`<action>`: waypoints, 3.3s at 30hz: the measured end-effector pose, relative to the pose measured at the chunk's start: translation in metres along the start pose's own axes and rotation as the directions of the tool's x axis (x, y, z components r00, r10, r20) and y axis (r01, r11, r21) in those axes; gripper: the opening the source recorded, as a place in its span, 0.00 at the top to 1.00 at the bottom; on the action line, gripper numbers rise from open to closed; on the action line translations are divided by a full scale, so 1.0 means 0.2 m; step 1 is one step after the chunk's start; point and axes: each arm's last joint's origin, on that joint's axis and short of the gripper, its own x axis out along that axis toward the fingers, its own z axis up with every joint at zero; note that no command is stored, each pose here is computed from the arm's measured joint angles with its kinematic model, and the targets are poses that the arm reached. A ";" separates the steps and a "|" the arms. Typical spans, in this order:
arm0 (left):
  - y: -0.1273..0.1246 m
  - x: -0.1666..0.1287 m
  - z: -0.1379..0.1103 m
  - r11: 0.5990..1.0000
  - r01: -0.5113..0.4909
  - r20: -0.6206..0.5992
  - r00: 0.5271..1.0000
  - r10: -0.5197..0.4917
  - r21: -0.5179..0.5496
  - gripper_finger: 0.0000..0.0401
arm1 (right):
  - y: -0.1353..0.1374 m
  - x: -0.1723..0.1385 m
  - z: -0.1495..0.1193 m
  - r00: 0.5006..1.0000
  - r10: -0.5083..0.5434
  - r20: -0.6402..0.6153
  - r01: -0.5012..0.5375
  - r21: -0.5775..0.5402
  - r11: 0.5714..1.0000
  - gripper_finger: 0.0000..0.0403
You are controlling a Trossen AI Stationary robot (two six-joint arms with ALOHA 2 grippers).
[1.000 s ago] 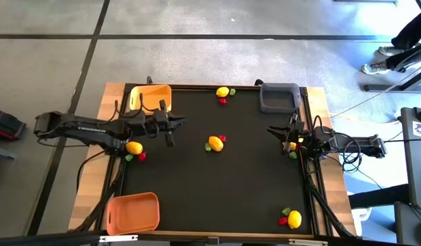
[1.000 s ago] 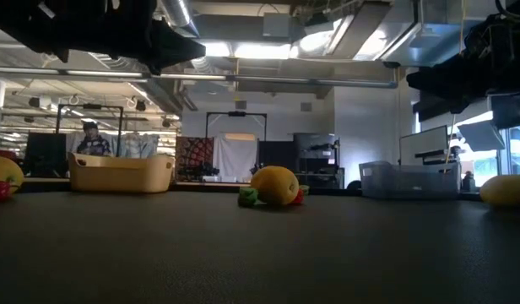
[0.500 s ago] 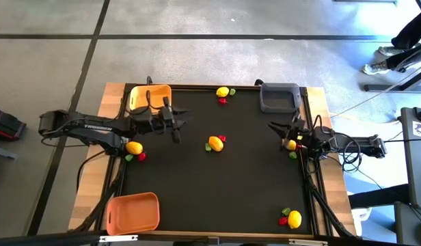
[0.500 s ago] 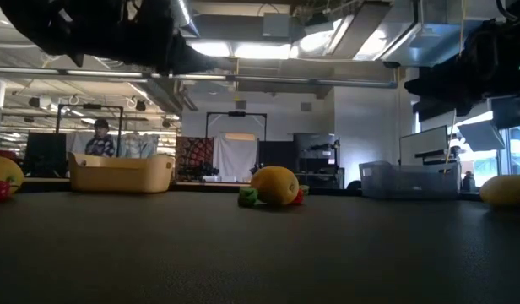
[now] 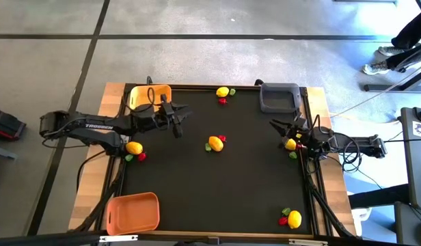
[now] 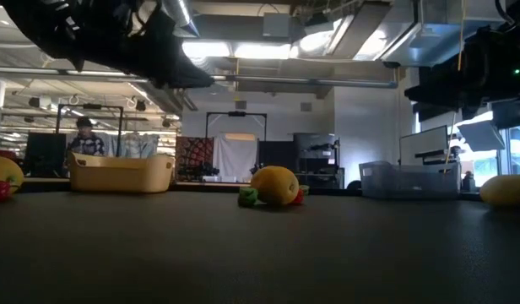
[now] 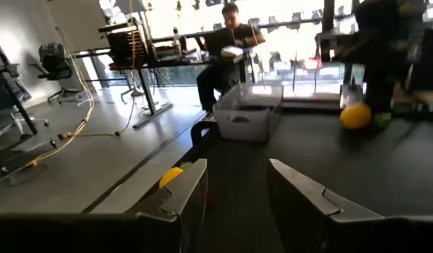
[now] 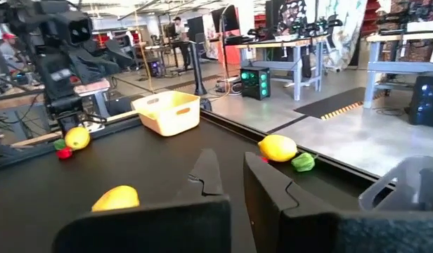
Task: Sort produce into baskets
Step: Put the green bell pepper into the yellow bin
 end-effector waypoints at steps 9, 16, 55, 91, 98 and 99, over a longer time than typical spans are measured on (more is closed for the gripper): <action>-0.08 0.05 -0.07 0.976 0.144 -0.072 0.985 -0.157 -0.161 0.64 | 0.04 0.00 0.03 0.974 0.226 0.032 -0.228 0.162 0.960 0.91; -0.17 0.08 -0.04 0.933 0.249 -0.085 0.957 -0.279 -0.259 0.51 | 0.05 0.00 0.04 0.957 0.285 0.060 -0.291 0.204 0.935 0.67; -0.57 0.40 -0.39 0.944 0.291 -0.501 0.801 -0.329 -0.155 0.40 | 0.07 0.03 0.01 0.953 0.303 -0.019 -0.295 0.182 0.938 0.50; -0.55 0.39 -0.41 0.939 0.335 -0.526 0.788 -0.321 -0.071 0.66 | 0.07 0.04 -0.02 0.963 0.261 -0.069 -0.247 0.164 0.955 0.50; -0.51 0.36 -0.25 0.945 0.321 -0.437 0.842 -0.317 -0.067 0.66 | 0.07 0.04 -0.02 0.964 0.259 -0.068 -0.245 0.164 0.956 0.50; -0.50 0.36 -0.22 0.946 0.317 -0.425 0.849 -0.313 -0.063 0.66 | 0.06 0.04 -0.02 0.965 0.255 -0.068 -0.241 0.164 0.956 0.50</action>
